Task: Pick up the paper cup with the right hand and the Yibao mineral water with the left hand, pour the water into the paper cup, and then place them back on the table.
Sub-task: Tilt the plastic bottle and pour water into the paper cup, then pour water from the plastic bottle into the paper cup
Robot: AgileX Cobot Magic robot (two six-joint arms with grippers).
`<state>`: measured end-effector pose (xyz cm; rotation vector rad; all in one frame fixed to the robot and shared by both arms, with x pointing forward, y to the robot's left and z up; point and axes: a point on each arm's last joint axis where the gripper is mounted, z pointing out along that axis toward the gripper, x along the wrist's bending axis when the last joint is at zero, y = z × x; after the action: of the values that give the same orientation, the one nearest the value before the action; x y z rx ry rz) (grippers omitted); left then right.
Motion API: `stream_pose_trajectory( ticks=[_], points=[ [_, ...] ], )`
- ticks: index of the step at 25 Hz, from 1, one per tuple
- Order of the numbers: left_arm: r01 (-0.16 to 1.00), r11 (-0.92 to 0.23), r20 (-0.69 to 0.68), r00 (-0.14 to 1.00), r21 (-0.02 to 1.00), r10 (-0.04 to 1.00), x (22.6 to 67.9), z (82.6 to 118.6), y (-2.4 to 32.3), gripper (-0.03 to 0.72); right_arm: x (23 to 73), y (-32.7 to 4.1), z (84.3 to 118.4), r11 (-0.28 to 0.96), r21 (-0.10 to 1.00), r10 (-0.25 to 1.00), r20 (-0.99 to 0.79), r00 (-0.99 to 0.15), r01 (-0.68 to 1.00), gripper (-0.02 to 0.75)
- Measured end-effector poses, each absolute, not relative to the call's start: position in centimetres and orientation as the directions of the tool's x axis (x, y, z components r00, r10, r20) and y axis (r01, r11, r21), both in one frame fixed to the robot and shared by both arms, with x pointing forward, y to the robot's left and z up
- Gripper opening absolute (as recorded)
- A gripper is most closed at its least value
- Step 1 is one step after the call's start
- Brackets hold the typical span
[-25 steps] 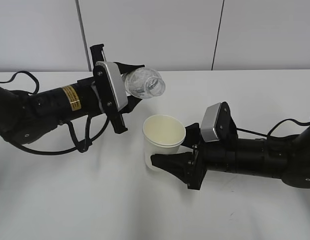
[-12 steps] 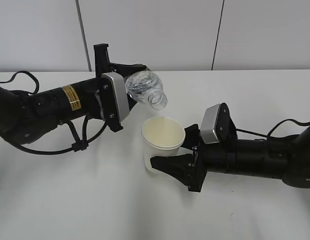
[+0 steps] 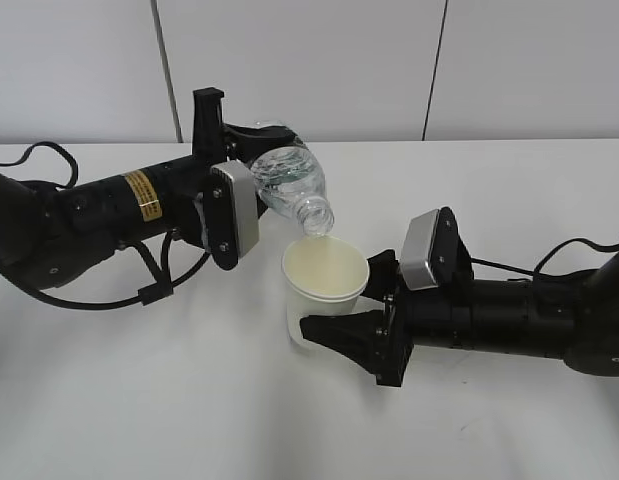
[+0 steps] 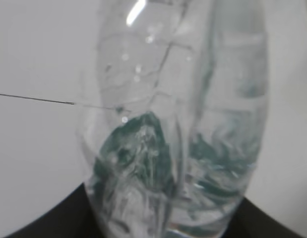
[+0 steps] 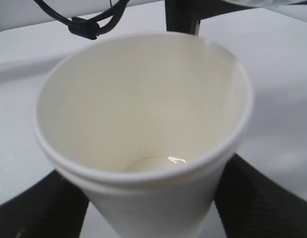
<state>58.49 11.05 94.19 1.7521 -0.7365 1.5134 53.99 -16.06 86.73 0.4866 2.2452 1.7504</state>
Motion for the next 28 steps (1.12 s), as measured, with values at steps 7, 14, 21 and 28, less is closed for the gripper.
stream_pose_trajectory(
  ticks=[7,14,21,28],
  points=[
    [-0.799,-0.597,0.995,0.1,0.069,-0.019,58.51,94.2,11.06,0.335,53.84,-16.01,86.69,0.229,0.968,0.392,0.003,-0.92,0.1,0.564],
    [-0.785,-0.619,0.998,0.057,0.026,-0.031,58.72,94.33,11.22,0.333,53.62,-15.94,86.63,0.24,0.966,0.367,-0.002,-0.93,0.092,0.564],
    [-0.782,-0.624,0.998,0.037,0.003,-0.041,58.78,94.37,11.26,0.333,53.51,-15.91,86.59,0.245,0.966,0.354,-0.005,-0.935,0.088,0.564],
    [-0.784,-0.62,0.999,0.026,0.0,-0.033,58.75,94.49,11.23,0.332,53.49,-15.91,86.57,0.249,0.965,0.351,-0.008,-0.936,0.086,0.564]
  ],
)
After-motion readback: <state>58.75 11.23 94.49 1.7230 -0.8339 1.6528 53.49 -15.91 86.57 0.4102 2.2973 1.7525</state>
